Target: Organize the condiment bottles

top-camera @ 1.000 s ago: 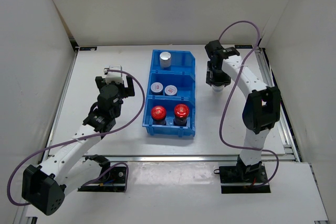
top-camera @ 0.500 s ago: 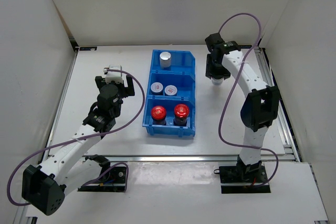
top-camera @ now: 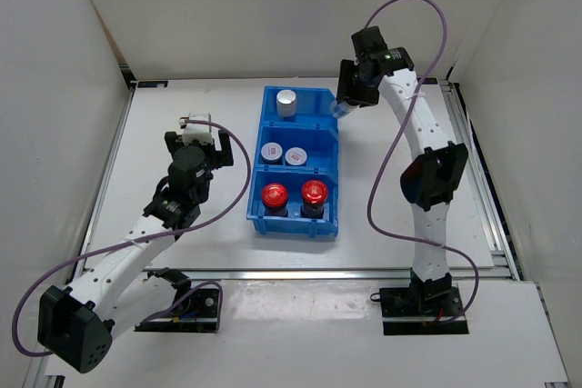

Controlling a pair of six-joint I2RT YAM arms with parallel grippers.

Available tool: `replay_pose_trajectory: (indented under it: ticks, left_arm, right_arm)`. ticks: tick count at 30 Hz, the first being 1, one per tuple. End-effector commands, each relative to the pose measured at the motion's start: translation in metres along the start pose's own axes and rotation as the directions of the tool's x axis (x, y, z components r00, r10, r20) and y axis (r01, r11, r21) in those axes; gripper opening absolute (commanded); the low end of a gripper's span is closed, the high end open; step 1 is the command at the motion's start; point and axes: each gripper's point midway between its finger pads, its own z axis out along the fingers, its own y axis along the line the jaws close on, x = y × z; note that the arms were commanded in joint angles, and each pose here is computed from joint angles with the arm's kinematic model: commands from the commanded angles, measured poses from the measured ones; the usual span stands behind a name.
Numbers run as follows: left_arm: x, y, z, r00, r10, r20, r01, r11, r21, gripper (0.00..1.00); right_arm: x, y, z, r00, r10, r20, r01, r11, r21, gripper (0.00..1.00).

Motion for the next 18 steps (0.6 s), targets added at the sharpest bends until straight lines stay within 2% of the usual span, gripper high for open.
replay_pose_trajectory:
  ticks: [1,11,18]
  left_arm:
    - [-0.018,-0.002,-0.003,0.999,-0.028,0.033,0.028,1.0,0.011,1.0]
    - [-0.018,-0.002,-0.003,0.999,-0.028,0.033,0.028,1.0,0.011,1.0]
    - [-0.02,0.0,-0.003,0.999,-0.024,0.041,0.024,1.0,0.002,1.0]
  right_arm:
    - [-0.015,0.028,-0.002,0.999,0.012,0.032,-0.008,0.991,-0.131,0.0]
    - [-0.021,0.055,0.033,0.999,0.035,0.008,-0.032,0.971,-0.237,0.0]
    - [-0.021,0.058,0.051,0.999,0.034,0.0,-0.033,0.969,-0.244,0.0]
